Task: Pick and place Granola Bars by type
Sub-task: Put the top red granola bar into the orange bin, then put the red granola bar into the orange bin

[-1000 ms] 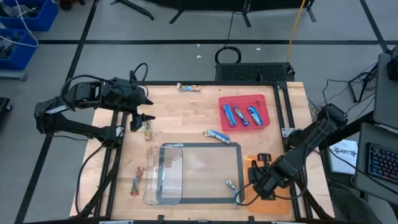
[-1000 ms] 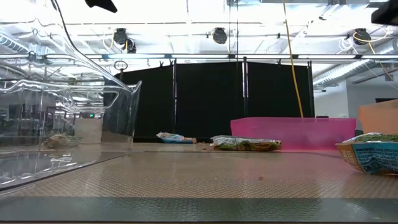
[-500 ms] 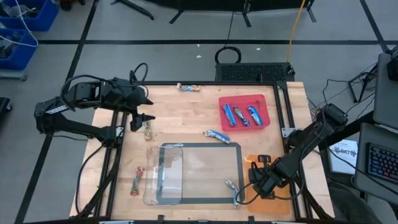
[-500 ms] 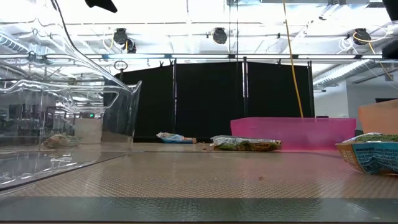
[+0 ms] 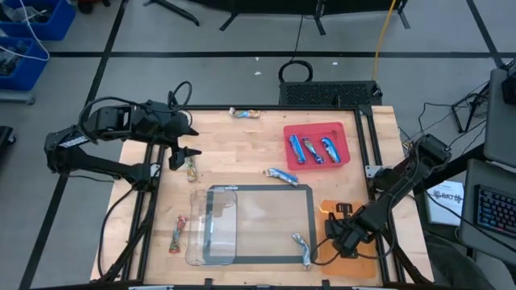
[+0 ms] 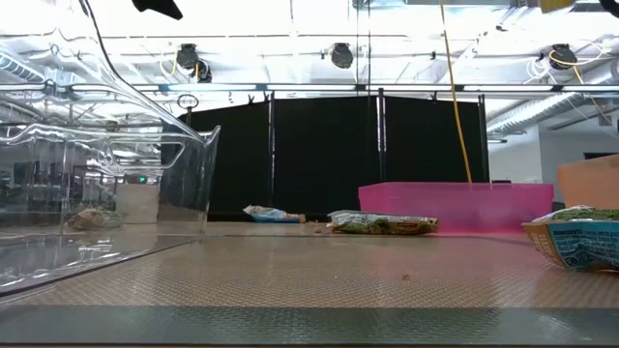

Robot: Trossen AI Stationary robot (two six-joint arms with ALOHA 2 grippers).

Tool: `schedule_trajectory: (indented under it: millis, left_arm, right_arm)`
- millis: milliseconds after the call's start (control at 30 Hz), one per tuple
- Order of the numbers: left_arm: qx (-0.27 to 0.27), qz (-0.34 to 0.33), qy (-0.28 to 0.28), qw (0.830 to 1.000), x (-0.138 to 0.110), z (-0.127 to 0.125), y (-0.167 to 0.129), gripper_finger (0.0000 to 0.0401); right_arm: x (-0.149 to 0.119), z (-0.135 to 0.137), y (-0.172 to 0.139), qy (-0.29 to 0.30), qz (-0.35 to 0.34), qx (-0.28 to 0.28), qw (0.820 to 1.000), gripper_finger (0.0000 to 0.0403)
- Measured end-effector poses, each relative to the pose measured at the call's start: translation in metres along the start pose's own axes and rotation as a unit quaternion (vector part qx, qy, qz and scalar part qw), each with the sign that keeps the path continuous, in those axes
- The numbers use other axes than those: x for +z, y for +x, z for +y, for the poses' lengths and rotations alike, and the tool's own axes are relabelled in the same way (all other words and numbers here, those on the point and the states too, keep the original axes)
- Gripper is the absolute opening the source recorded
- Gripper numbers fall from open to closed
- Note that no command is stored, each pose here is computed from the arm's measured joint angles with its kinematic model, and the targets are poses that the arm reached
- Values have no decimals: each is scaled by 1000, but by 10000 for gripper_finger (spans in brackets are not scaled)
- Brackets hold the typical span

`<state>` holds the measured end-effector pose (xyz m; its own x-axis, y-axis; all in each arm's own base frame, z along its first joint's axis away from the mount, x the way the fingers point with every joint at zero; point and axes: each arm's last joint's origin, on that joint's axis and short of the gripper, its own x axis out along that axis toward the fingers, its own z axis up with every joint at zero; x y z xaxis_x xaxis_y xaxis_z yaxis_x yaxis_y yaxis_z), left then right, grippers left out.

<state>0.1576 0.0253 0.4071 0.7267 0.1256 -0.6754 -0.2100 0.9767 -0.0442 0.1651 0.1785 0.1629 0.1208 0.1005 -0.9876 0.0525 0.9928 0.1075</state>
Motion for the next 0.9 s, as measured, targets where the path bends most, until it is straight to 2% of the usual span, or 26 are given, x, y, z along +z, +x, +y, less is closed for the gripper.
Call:
schedule_trajectory:
  millis: [167, 400, 567, 700, 900]
  left_arm:
    - [0, 0, 0, 1000, 0, 0, 0, 306]
    - [9, 0, 2, 1000, 0, 0, 0, 312]
    - [13, 0, 3, 1000, 0, 1, 0, 328]
    - [12, 0, 3, 1000, 0, 1, 0, 339]
    - [14, 0, -5, 1000, 0, 1, 0, 338]
  right_arm:
    - [-4, -1, 6, 18, 6, 9, 1000, 17]
    - [-10, -6, 11, 62, 39, 7, 997, 108]
    - [-10, -5, 10, 73, 48, 24, 996, 149]
    - [-8, -4, 5, 83, 48, 49, 994, 162]
    - [-6, -12, -20, 112, 25, 97, 989, 157]
